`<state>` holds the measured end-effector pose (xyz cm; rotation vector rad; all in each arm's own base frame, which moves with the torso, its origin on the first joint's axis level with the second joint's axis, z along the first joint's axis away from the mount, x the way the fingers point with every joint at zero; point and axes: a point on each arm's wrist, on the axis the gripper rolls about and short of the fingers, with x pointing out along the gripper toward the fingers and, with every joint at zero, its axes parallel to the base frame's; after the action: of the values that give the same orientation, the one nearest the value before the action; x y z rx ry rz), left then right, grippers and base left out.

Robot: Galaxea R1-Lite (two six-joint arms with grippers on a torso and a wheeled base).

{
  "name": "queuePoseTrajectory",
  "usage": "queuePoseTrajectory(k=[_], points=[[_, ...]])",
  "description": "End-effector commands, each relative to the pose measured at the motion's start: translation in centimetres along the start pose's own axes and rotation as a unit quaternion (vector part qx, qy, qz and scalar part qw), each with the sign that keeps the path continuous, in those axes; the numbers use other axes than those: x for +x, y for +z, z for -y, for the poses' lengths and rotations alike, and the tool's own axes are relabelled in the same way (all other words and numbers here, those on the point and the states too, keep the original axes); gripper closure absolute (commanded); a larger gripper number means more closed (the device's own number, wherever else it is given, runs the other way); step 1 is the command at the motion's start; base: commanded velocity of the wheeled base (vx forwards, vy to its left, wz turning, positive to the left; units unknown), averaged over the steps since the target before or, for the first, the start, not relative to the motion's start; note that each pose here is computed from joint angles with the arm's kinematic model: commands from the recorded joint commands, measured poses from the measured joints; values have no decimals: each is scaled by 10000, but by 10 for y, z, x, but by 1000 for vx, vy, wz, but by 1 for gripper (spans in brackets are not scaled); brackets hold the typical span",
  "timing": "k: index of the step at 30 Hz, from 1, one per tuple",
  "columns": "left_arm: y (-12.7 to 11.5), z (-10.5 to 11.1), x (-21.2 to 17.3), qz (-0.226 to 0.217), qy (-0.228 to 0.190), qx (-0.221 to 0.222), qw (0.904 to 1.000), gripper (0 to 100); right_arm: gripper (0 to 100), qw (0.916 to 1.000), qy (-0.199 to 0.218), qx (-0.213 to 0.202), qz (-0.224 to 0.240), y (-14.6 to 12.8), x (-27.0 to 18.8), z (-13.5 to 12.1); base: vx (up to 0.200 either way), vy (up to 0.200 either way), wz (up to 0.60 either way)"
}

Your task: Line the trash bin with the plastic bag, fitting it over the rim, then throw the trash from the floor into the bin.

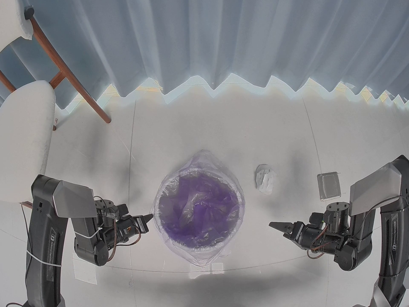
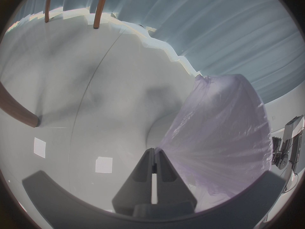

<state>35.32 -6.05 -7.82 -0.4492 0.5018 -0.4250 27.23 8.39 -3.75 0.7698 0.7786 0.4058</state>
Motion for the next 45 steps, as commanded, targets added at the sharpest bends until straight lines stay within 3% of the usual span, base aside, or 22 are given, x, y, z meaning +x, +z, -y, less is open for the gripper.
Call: queuePoseTrajectory(k=[1,6,7,15,27,30,33,35,37,38,39,40,42,45], points=[[-7,-4,3,-61,57,-32,10000,100,0,10000,53,-29,46,1,0,-1,0,0,0],[-7,-3,5,41,250,7,9997,100,0,10000,53,-37,46,1,1,-1,0,0,0],[-8,-2,5,32,306,3,9995,0,0,10000,56,-41,41,1,1,-1,0,0,0],[-2,4,-4,196,612,24,9979,0,0,10000,41,-42,36,0,1,0,0,0,0],[31,53,-122,290,943,-74,9951,0,0,9999,-5,-109,5,-2,3,1,0,0,0],[48,67,-160,774,942,11,9925,0,0,9999,-15,-103,-5,-3,2,2,0,0,0],[75,93,-190,1583,547,293,9854,0,0,9999,-27,-124,-15,-4,2,2,0,0,0],[90,113,-211,2134,174,526,9754,0,0,9999,-33,-132,-21,-4,2,2,0,0,0],[96,123,-219,2347,-63,654,9699,0,0,9999,-37,-128,-15,-4,2,2,0,0,0],[114,145,-228,2733,-738,990,9540,0,0,9999,-37,-128,-15,-4,2,2,0,0,0],[122,153,-230,2856,-974,1102,9470,0,0,9999,-37,-128,-15,-4,2,2,0,0,0],[123,154,-230,2870,-1005,1117,9461,0,0,9999,-37,-128,-15,-4,2,2,0,0,0],[145,176,-229,3140,-1608,1380,9255,0,0,9999,-48,-123,-36,-5,1,2,0,0,0],[155,201,-222,3069,-2163,1473,9151,0,0,9999,-60,-121,-46,-6,1,2,0,0,0]])
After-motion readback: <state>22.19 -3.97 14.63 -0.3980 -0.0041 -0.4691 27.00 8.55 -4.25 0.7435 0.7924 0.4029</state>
